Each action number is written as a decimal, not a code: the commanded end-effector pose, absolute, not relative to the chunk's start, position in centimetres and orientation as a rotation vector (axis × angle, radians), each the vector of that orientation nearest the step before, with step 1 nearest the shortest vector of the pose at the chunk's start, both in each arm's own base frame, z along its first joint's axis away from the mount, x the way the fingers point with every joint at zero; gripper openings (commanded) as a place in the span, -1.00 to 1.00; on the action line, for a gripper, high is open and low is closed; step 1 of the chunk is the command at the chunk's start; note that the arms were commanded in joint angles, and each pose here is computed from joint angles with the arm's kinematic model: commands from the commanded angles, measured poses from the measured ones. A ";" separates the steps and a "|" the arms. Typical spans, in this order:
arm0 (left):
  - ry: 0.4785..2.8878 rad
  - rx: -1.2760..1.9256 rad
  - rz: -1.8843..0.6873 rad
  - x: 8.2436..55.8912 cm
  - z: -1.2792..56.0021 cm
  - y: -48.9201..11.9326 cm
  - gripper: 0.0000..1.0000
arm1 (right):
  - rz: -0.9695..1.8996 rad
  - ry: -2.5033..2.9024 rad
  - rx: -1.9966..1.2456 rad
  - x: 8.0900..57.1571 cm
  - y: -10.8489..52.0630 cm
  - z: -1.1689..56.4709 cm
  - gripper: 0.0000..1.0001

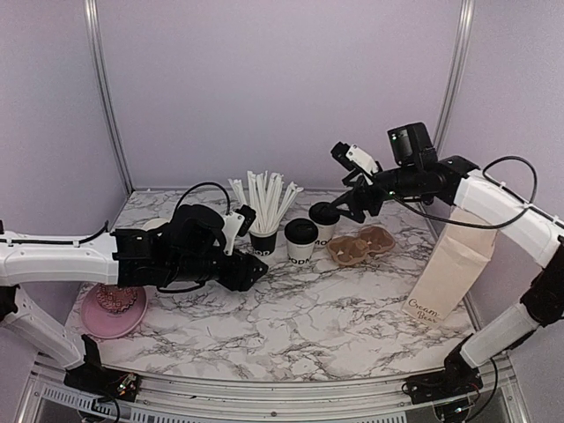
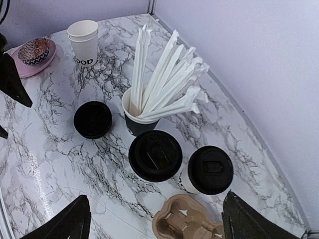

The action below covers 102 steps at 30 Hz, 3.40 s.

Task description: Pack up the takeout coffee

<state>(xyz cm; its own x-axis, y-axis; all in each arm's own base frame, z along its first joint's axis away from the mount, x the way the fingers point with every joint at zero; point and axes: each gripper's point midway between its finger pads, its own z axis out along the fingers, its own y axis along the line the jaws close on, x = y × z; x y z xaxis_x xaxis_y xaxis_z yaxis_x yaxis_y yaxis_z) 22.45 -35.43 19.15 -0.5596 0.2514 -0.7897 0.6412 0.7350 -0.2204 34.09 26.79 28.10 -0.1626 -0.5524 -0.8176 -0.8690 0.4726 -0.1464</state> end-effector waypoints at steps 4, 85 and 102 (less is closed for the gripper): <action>2.135 0.768 -0.570 23.4 19.1 -37.1 0.29 | 0.124 1.777 -1.013 33.5 17.3 36.0 0.69; 2.022 0.880 -0.745 23.3 23.1 -42.2 0.25 | 0.054 1.833 -1.206 34.1 6.1 40.7 0.69; 1.986 1.005 -0.819 19.9 23.1 -43.5 0.25 | -0.134 2.068 -0.477 45.0 -3.7 29.8 0.32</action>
<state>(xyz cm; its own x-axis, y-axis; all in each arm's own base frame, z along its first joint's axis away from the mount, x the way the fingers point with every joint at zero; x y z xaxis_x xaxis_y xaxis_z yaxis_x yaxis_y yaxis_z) 20.53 -43.61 22.04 -0.4349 0.3676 -0.8220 0.8322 0.5127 -0.2110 44.00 -1.29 28.27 -0.4716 -0.4827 -0.7380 -0.4662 0.8468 -0.2559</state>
